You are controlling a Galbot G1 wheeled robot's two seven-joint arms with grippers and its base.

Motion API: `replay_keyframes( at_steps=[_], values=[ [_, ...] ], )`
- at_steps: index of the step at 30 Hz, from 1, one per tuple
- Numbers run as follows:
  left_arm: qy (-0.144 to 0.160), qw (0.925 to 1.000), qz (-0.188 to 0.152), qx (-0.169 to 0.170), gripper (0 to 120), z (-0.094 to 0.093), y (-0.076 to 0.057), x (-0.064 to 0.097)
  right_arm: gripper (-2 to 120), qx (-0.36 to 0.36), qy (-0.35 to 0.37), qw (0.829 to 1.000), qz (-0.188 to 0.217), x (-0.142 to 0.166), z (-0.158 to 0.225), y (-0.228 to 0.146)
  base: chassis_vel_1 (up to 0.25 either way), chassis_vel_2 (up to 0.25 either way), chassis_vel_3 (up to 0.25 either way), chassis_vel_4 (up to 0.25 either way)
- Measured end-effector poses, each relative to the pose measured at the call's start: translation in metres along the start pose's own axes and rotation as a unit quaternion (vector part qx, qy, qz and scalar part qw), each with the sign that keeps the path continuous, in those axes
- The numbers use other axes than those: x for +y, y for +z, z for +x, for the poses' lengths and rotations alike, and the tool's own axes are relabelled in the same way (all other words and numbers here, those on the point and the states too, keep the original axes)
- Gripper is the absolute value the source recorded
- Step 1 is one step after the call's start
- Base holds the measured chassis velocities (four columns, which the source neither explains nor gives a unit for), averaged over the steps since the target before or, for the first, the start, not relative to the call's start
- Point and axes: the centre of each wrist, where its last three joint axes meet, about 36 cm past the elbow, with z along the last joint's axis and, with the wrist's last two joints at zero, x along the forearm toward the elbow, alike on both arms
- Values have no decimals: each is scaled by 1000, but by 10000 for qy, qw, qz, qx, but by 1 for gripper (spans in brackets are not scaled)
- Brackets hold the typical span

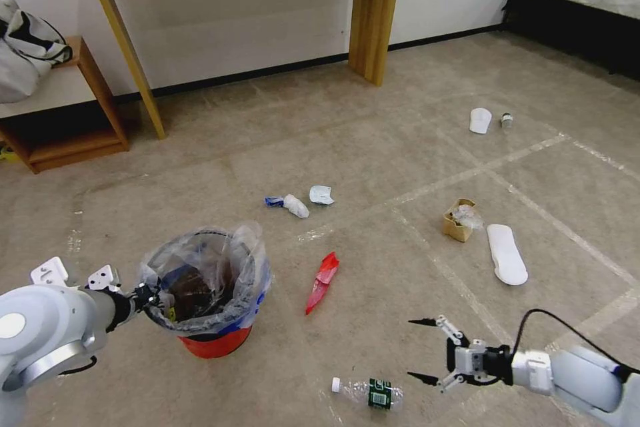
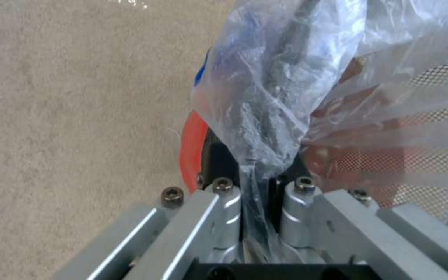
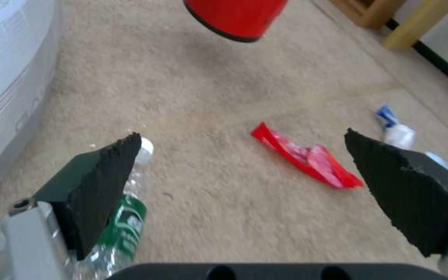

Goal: Pick up the trash bin and place the garbage on the floor into it.

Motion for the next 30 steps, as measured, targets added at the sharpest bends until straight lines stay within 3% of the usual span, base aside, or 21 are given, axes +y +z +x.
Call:
replay_keyframes(
  at_steps=[12, 19, 30],
  values=[
    [-106, 9999, -81, -2, 5, 0, 1, 4, 100, -7, -7, 9995, -318, 13, -39, 42, 0, 0, 0, 0],
    [-105, 9999, -105, 21, 5, -5, 3, 4, 100, 22, 93, 9973, -735, 41, -40, 44, 0, 0, 0, 0],
    [-145, 9998, -132, 27, 5, -7, 4, 5, 100, -90, 126, 9938, -1100, 56, -54, 39, 0, 0, 0, 0]
  ],
)
